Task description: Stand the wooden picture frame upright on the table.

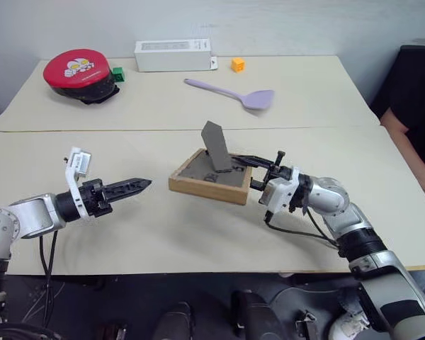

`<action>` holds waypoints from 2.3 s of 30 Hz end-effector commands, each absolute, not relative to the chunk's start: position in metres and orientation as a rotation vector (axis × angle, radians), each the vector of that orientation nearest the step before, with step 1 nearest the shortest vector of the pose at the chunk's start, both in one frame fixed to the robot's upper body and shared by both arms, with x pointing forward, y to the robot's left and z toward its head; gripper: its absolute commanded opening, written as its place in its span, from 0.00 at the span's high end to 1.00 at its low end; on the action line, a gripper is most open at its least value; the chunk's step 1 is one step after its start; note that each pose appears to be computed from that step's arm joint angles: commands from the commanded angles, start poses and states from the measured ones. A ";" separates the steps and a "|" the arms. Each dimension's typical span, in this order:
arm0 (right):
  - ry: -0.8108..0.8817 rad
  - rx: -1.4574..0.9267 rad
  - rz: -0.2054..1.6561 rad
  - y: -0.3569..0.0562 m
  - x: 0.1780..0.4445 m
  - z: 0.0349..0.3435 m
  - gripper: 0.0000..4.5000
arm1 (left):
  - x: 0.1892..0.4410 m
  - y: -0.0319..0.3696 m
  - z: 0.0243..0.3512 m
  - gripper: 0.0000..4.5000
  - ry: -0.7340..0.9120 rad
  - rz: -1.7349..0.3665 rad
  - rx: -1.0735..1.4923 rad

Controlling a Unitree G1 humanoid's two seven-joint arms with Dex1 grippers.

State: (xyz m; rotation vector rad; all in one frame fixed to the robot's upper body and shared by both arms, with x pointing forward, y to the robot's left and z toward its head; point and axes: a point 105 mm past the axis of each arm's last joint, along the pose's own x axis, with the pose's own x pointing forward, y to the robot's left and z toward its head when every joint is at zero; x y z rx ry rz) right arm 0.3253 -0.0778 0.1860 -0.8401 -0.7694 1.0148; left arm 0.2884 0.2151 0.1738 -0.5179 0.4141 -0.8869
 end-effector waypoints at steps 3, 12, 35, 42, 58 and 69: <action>-0.706 -0.495 1.029 -0.085 0.323 0.216 0.71 | 0.285 0.215 0.175 0.00 0.333 -0.917 -0.363; -0.224 -0.106 1.059 -0.091 0.344 0.181 0.71 | 0.283 0.206 0.172 0.00 0.233 -0.953 -0.246; -0.070 -0.001 1.049 -0.103 0.367 0.136 0.35 | 0.289 0.208 0.169 0.00 0.177 -0.964 -0.132; -0.095 -0.025 1.096 -0.101 0.358 0.139 0.01 | 0.290 0.210 0.166 0.00 0.172 -0.956 -0.122; -0.070 -0.126 1.163 -0.115 0.340 0.130 0.01 | 0.289 0.216 0.156 0.00 0.182 -0.942 -0.093; -0.105 -0.493 1.108 -0.189 0.291 0.130 0.01 | 0.273 0.258 0.133 0.00 0.201 -0.838 0.263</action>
